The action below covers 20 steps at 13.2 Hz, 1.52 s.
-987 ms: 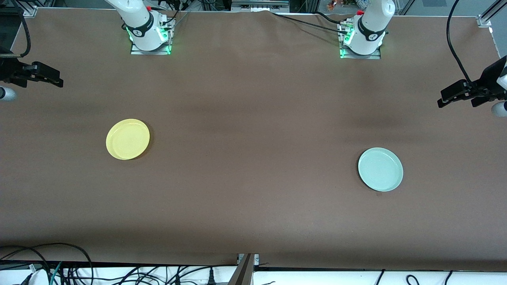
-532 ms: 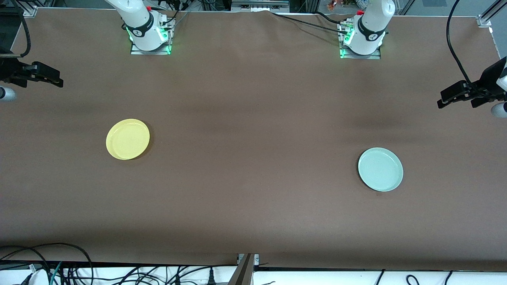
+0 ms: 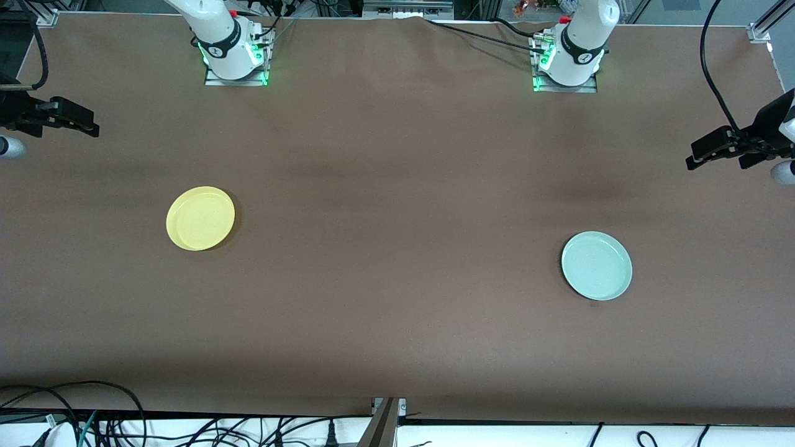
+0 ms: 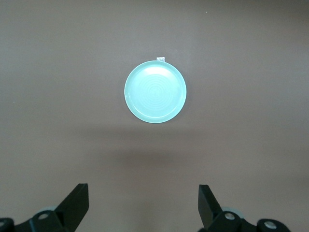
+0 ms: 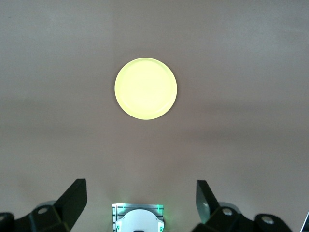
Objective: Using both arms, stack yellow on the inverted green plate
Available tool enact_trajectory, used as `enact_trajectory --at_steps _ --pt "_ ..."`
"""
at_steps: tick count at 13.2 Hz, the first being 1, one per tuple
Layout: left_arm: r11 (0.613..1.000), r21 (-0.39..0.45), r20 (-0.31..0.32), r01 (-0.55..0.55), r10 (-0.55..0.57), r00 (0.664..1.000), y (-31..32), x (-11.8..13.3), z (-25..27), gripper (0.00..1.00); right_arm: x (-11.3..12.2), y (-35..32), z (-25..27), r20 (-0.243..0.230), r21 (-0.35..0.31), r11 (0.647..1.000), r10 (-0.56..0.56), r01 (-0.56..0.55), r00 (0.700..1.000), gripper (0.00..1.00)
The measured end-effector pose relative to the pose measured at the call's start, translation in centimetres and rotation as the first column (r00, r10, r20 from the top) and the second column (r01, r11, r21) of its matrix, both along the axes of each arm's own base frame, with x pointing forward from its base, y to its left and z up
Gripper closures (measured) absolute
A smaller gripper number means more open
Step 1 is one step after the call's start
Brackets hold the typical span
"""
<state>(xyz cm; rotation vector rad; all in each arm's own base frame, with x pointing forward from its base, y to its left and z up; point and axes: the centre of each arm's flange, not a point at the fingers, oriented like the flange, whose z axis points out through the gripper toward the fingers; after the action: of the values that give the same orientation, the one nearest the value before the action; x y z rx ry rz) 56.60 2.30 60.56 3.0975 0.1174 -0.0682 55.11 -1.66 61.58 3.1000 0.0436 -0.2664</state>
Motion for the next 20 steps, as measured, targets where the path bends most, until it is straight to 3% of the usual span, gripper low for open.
enact_trajectory --at_steps 20 --pt "1.000 0.000 -0.007 0.000 0.000 1.000 0.02 0.18 -0.38 0.00 0.00 0.00 0.00 0.000 0.000 1.000 0.000 0.000 1.000 0.00"
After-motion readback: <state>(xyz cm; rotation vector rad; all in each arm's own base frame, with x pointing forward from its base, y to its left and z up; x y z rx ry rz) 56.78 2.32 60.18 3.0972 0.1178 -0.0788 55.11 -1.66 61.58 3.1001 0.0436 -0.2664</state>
